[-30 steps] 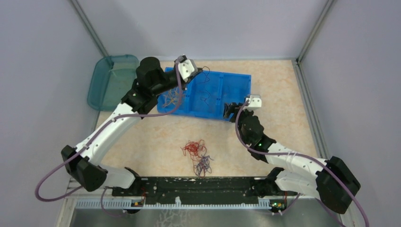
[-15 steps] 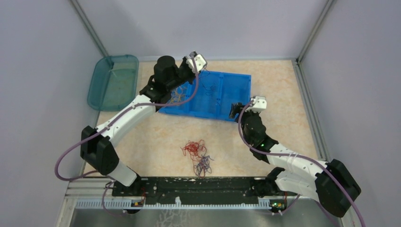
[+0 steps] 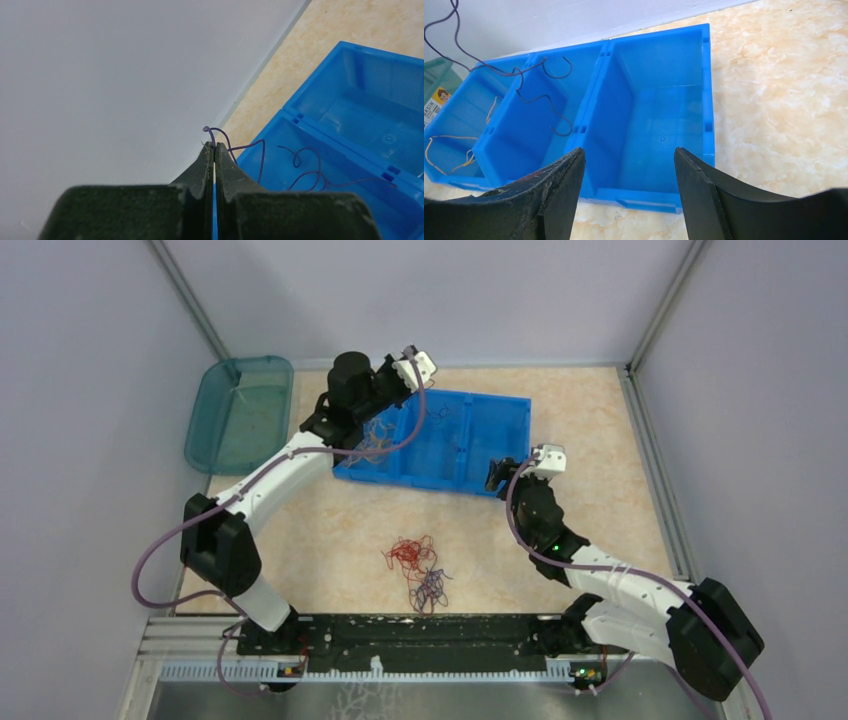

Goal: Untangle the cables

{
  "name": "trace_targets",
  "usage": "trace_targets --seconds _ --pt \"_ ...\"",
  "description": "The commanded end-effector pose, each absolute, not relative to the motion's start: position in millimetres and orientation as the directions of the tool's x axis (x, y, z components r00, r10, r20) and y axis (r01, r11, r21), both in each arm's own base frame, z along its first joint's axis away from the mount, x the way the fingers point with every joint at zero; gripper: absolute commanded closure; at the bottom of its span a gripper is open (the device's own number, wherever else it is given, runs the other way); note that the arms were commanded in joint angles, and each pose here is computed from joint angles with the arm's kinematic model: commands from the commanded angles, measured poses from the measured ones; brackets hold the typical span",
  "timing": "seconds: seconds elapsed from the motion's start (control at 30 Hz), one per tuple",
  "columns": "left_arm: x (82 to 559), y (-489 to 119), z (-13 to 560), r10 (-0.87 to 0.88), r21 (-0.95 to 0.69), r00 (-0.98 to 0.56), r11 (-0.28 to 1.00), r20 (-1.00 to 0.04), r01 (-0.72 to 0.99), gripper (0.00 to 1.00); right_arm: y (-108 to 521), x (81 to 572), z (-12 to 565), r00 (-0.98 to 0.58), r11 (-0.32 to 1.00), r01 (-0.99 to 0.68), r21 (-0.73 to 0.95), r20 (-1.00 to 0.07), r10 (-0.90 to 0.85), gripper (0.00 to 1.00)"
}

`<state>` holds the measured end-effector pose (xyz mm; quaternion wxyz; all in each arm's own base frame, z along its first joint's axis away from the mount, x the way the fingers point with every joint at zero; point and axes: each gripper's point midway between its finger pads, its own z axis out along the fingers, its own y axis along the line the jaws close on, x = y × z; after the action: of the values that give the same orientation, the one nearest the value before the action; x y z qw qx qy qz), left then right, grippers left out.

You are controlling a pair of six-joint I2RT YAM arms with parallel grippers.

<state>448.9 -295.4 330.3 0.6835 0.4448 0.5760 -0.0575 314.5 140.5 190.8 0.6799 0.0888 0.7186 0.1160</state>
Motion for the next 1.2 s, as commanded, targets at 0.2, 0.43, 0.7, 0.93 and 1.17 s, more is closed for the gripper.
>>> trace_targets --seconds 0.2,0.43,0.7,0.93,1.17 --pt "455 -281 354 0.483 0.637 0.416 0.591 -0.771 0.494 1.00 143 315 209 -0.027 0.934 -0.050 0.355 -0.935 0.354 0.34" --pt "444 -296 321 0.467 0.571 0.349 0.513 -0.812 0.642 1.00 146 315 208 -0.033 0.925 -0.056 0.377 -0.926 0.375 0.34" --pt "444 -313 275 0.515 0.495 0.251 0.417 -0.820 0.763 0.85 147 316 212 -0.031 0.924 -0.059 0.377 -0.926 0.376 0.35" --pt "447 -319 288 0.497 0.448 0.213 0.420 -0.841 0.789 0.24 153 315 214 -0.041 0.922 -0.091 0.376 -0.927 0.374 0.35" --pt "393 -307 299 0.503 0.392 0.218 0.270 -0.836 0.879 0.10 187 309 207 -0.133 0.899 -0.254 0.356 -0.934 0.333 0.36"
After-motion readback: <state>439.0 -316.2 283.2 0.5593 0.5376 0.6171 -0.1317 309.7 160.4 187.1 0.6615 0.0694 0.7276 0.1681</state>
